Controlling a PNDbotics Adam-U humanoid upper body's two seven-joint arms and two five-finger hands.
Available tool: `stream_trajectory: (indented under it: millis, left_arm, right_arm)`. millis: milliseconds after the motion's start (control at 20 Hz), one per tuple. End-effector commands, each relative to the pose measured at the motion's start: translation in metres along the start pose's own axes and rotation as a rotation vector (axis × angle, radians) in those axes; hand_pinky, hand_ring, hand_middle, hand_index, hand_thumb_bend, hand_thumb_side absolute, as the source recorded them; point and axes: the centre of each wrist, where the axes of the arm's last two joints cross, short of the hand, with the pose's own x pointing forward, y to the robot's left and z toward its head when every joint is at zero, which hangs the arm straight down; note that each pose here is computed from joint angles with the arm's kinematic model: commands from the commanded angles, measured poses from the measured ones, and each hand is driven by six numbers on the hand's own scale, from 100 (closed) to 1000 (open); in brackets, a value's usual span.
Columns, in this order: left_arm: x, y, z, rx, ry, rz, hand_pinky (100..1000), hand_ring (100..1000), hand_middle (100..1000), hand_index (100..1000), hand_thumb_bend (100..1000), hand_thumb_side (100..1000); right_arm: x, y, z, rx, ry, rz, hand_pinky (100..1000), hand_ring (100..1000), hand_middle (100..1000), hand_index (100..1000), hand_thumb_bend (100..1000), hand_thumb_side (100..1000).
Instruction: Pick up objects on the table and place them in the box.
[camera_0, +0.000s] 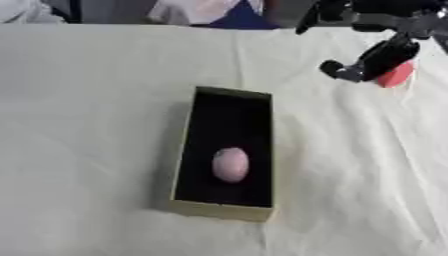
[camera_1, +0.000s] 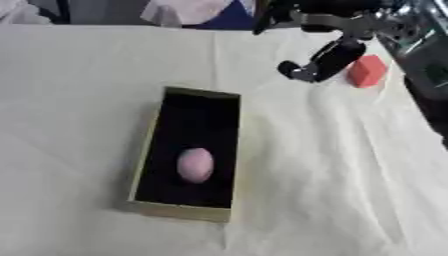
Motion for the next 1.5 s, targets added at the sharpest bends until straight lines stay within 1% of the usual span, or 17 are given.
stream_trajectory:
  millis: [50,100,150,300,450,500,550,600,650,800,850,1100,1200,1500]
  left_arm:
    - [0.009,0.005,-0.006,-0.004,-0.036,-0.026,755,834,800,939,321,1000]
    - [0.009,0.005,-0.006,-0.003,-0.036,-0.027,756,834,800,939,321,1000]
    - [0.009,0.005,-0.006,-0.002,-0.036,-0.028,755,834,800,939,321,1000]
    - [0.009,0.005,-0.006,-0.002,-0.036,-0.029,755,834,801,939,319,1000]
    - [0.009,0.005,-0.006,-0.003,-0.037,-0.029,755,834,801,939,319,1000]
    - [0.009,0.005,-0.006,-0.003,-0.037,-0.029,755,834,801,940,319,1000]
    - [0.009,0.005,-0.006,-0.003,-0.037,-0.029,755,834,801,940,318,1000]
    - [0.009,0.005,-0.006,-0.004,-0.036,-0.030,755,834,801,939,318,1000]
    - [0.009,0.005,-0.006,-0.004,-0.036,-0.030,755,834,801,939,318,1000]
    - [0.009,0.005,-0.006,-0.005,-0.035,-0.032,754,835,801,939,316,1000]
    - [0.009,0.005,-0.006,-0.005,-0.035,-0.033,754,835,801,939,315,1000]
    - [0.009,0.006,-0.006,-0.007,-0.035,-0.039,754,835,801,939,313,1000]
    - [0.010,0.006,-0.006,-0.009,-0.037,-0.041,754,835,802,939,312,1000]
    - [0.011,0.005,-0.008,-0.014,-0.043,-0.042,753,835,802,939,309,1000]
  right_arm:
    - [-0.028,-0.008,0.023,-0.041,0.160,0.043,831,839,818,895,197,100]
    - [-0.036,-0.004,0.027,-0.049,0.205,0.039,833,840,819,896,223,100]
    - [-0.045,0.000,0.030,-0.053,0.244,0.033,833,841,820,897,231,151]
    - [-0.067,0.014,0.037,-0.043,0.343,0.028,842,858,833,906,254,168]
    - [-0.085,0.024,0.041,-0.014,0.404,0.020,848,871,841,915,297,170]
    - [-0.090,0.027,0.042,0.004,0.417,0.018,855,883,849,923,330,168]
    - [-0.095,0.030,0.043,0.027,0.428,0.015,858,888,851,923,346,162]
    - [-0.100,0.032,0.043,0.054,0.436,0.011,866,899,851,927,397,120]
    - [-0.105,0.033,0.044,0.080,0.443,0.007,868,902,851,929,414,109]
    - [-0.118,0.037,0.045,0.157,0.458,-0.013,880,917,860,941,466,106]
    - [-0.123,0.038,0.046,0.188,0.466,-0.022,884,925,867,946,484,120]
    - [-0.144,0.042,0.052,0.302,0.486,-0.056,892,938,880,959,503,149]
    - [-0.150,0.040,0.052,0.336,0.490,-0.047,895,946,887,968,541,137]
    - [-0.161,0.032,0.042,0.401,0.505,-0.013,900,960,902,988,585,115]
